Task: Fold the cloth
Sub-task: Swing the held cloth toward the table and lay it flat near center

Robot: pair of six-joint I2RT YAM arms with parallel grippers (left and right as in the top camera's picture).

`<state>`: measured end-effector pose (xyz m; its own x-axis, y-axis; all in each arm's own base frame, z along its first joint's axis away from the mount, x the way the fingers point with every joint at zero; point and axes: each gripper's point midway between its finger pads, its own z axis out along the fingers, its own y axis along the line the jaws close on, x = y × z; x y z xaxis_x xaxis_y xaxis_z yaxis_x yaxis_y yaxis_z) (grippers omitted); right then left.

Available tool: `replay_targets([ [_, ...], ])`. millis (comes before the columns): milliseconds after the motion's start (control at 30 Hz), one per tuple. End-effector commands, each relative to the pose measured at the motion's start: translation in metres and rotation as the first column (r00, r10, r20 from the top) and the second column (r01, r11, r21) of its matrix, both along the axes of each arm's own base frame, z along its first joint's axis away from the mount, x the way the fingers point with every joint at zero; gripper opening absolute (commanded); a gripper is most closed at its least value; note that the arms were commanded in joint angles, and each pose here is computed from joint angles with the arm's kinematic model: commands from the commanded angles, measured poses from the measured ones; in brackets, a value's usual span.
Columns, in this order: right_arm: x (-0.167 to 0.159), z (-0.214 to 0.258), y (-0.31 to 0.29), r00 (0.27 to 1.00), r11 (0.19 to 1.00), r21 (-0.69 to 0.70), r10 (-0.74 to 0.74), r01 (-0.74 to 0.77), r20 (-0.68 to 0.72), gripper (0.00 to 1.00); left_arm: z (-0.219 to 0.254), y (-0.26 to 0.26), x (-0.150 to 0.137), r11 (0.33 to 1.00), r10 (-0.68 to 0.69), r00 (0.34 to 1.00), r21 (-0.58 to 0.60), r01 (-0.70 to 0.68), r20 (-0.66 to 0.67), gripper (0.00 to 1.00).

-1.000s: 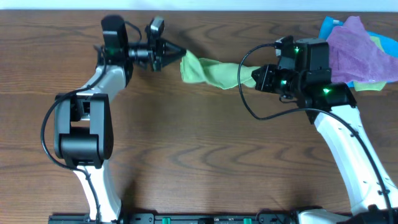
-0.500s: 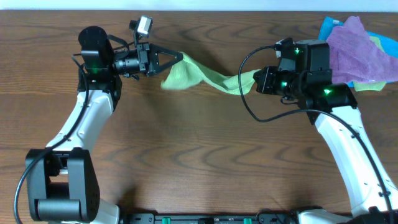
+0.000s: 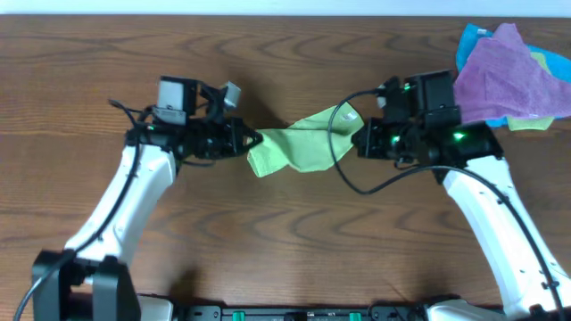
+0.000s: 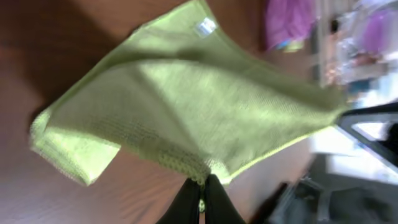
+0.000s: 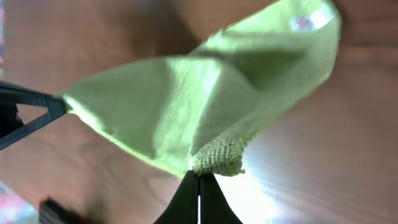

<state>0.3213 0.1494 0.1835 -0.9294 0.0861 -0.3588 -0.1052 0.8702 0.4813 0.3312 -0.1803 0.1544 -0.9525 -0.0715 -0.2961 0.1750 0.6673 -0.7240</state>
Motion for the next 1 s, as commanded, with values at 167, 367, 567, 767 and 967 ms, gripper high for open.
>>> replay_targets([
  [167,0.000,0.000,-0.015,0.994,0.961,-0.274,0.015,0.016,0.111,0.02,0.015,0.041,-0.015,0.914,0.111,0.980,0.371,-0.167,0.167,0.06],
  [367,-0.022,-0.023,-0.024,0.997,0.945,-0.327,0.037,-0.012,0.068,0.01,0.015,0.038,-0.052,0.880,0.140,0.985,0.444,-0.171,0.102,0.06],
  [567,-0.065,-0.047,-0.034,0.999,0.951,-0.308,0.005,0.010,0.048,0.02,0.009,0.006,-0.080,0.876,0.082,0.995,0.471,-0.100,0.059,0.06],
  [767,-0.103,-0.060,-0.044,1.000,0.956,-0.292,-0.009,0.015,0.021,0.02,0.000,-0.028,-0.113,0.869,0.050,0.998,0.491,-0.060,0.033,0.06],
  [967,-0.131,-0.067,-0.056,0.999,0.948,-0.319,-0.011,-0.004,-0.046,0.02,-0.004,-0.044,-0.133,0.845,0.014,0.998,0.533,-0.044,0.060,0.06],
])
